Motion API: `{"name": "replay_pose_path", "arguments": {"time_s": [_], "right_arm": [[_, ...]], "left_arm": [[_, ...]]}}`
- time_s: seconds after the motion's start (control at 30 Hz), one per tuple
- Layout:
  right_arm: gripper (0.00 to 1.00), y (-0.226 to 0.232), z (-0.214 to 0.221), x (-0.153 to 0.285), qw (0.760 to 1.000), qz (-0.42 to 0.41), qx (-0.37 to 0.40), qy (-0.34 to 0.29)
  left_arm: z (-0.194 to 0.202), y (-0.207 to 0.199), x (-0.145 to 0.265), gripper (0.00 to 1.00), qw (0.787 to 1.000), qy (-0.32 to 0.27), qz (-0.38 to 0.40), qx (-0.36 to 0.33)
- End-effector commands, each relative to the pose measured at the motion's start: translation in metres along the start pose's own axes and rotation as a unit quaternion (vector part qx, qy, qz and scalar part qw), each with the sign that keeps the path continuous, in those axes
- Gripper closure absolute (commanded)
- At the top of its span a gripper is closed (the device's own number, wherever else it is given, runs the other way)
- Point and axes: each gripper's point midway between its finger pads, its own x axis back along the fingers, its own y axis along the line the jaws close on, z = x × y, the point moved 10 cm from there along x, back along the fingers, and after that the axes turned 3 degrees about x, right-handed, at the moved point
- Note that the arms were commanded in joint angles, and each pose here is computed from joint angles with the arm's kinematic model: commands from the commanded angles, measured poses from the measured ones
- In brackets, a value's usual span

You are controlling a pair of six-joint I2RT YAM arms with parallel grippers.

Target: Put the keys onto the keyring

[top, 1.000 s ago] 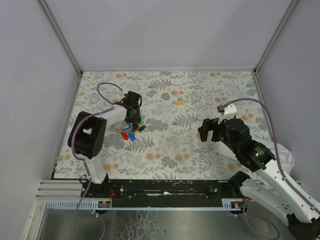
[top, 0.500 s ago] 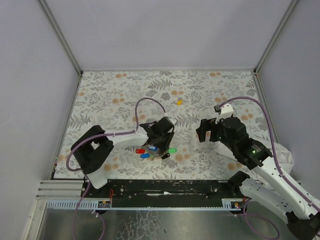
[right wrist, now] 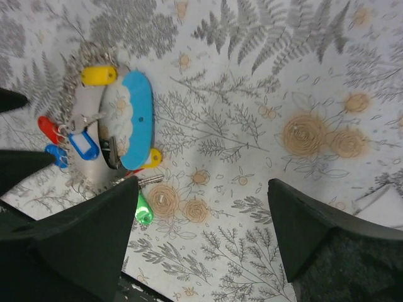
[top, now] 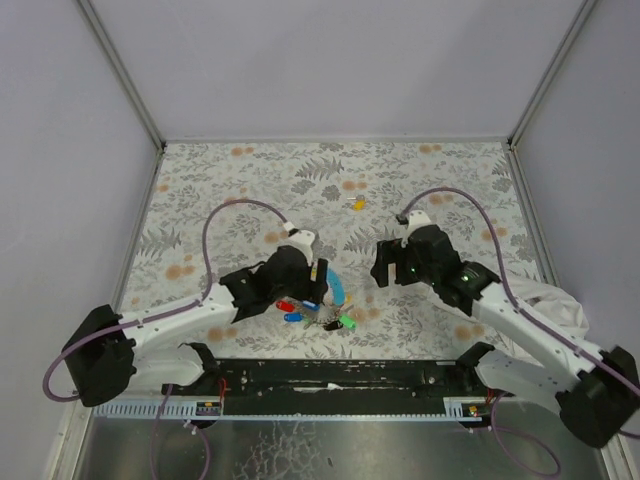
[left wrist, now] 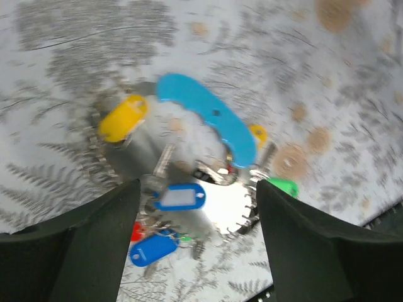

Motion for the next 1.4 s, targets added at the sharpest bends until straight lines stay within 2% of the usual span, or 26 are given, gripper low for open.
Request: {"name": "replay_pose_path", "arguments": {"time_s": [0.0, 0.17, 0.33, 0.63, 0.77, 0.87, 0.93, 1.13, 1.27, 1.37], "right_arm": [[0.13, 0.014, -0.013, -0.028, 0.999, -0.042, -0.002, 0.031], [0.27, 0.027, -0.017, -0.068, 0.994, -0.057, 0.013, 0.091], [0.30, 0.055, -0.012, -0.104, 0.987, -0.052, 0.066, 0.134], [0.38, 0.078, 0.010, -0.153, 0.975, -0.032, 0.106, 0.194], [0.43, 0.081, 0.025, -0.158, 0.969, -0.035, 0.116, 0.214], [0.55, 0.077, 0.036, -0.158, 0.967, -0.015, 0.115, 0.228], [0.59, 0.072, 0.040, -0.153, 0.967, 0.002, 0.108, 0.230], [0.67, 0.063, 0.052, -0.125, 0.974, 0.014, 0.062, 0.220], [0.67, 0.066, 0.061, -0.107, 0.978, -0.039, 0.010, 0.207], [0.57, 0.069, 0.065, -0.101, 0.977, -0.074, 0.002, 0.202]], "left_arm": [[-0.004, 0.033, -0.002, 0.26, 0.989, -0.055, -0.081, 0.115], [0.005, 0.061, -0.002, 0.24, 0.976, -0.061, -0.108, 0.181], [0.011, 0.068, -0.012, 0.24, 0.974, -0.054, -0.106, 0.191], [0.028, 0.073, -0.029, 0.36, 0.974, -0.034, -0.103, 0.200], [0.034, 0.074, -0.035, 0.43, 0.975, -0.014, -0.108, 0.192], [0.035, 0.076, -0.040, 0.51, 0.976, -0.007, -0.116, 0.183], [0.035, 0.076, -0.045, 0.57, 0.977, 0.000, -0.115, 0.179], [0.029, 0.073, -0.068, 0.81, 0.982, 0.013, -0.105, 0.157], [0.013, 0.068, -0.082, 0.85, 0.987, 0.002, -0.088, 0.134], [0.002, 0.066, -0.087, 0.85, 0.990, -0.016, -0.078, 0.114]]}}
